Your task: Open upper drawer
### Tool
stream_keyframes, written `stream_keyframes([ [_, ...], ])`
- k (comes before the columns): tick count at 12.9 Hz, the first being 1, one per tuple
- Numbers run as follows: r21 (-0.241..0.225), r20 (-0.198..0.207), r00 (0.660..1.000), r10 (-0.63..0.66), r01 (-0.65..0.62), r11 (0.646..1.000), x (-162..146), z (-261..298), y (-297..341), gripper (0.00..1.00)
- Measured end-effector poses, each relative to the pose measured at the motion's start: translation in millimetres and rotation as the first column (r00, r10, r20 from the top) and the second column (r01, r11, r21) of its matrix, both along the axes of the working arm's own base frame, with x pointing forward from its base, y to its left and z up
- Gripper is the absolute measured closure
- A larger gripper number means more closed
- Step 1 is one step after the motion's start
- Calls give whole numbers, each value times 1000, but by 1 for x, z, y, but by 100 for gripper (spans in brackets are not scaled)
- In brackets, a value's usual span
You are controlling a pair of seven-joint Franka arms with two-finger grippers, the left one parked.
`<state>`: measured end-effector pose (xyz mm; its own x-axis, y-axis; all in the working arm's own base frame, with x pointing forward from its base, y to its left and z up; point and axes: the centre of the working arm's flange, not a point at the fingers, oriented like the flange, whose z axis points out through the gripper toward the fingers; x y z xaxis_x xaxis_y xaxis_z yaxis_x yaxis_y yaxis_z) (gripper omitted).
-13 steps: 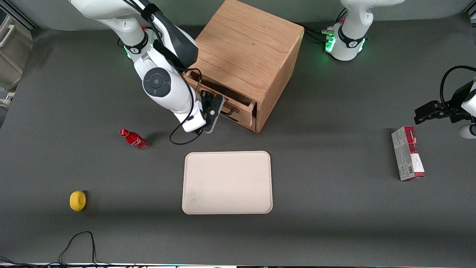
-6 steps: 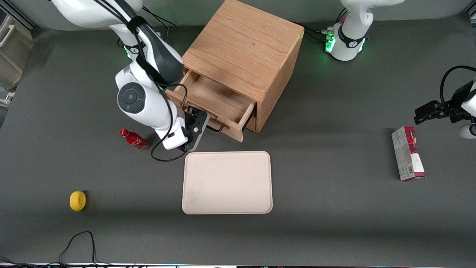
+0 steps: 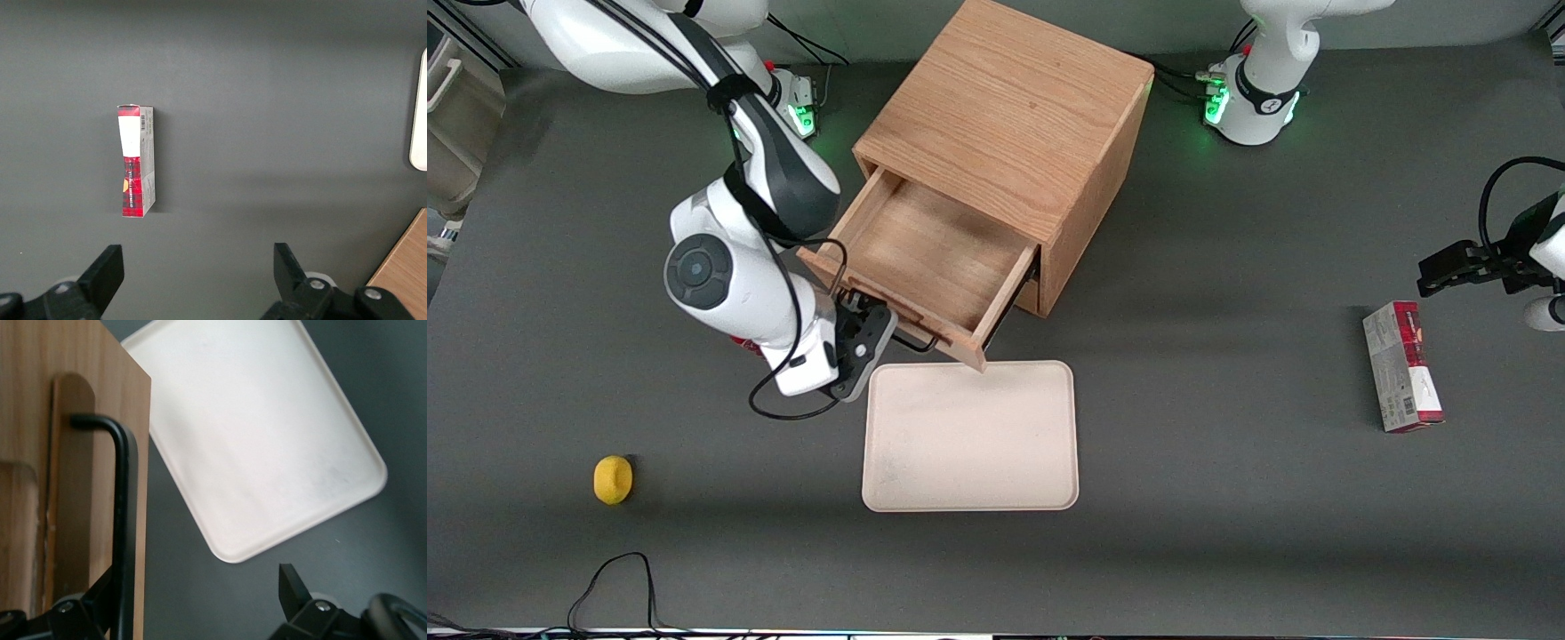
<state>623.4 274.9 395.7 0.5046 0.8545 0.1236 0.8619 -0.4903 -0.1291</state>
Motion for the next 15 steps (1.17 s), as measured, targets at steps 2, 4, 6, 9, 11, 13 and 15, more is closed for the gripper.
stream_keyframes([
  [2, -18, 1, 1000, -18, 18, 1000, 10, 7, -17, 0],
  [4, -42, 23, 1000, -22, 23, 999, 17, 16, -27, 0],
  [6, -82, 68, 997, -19, 25, 996, 27, 27, -39, 0],
  [9, -110, 115, 991, -62, 74, 991, 43, 76, -66, 0],
  [11, -117, 104, 977, -185, 197, 973, 45, 113, -87, 0],
  [13, -132, 38, 919, -392, 393, 910, 34, 137, -108, 0],
  [15, -181, -13, 812, -583, 571, 801, 14, 159, -138, 0],
])
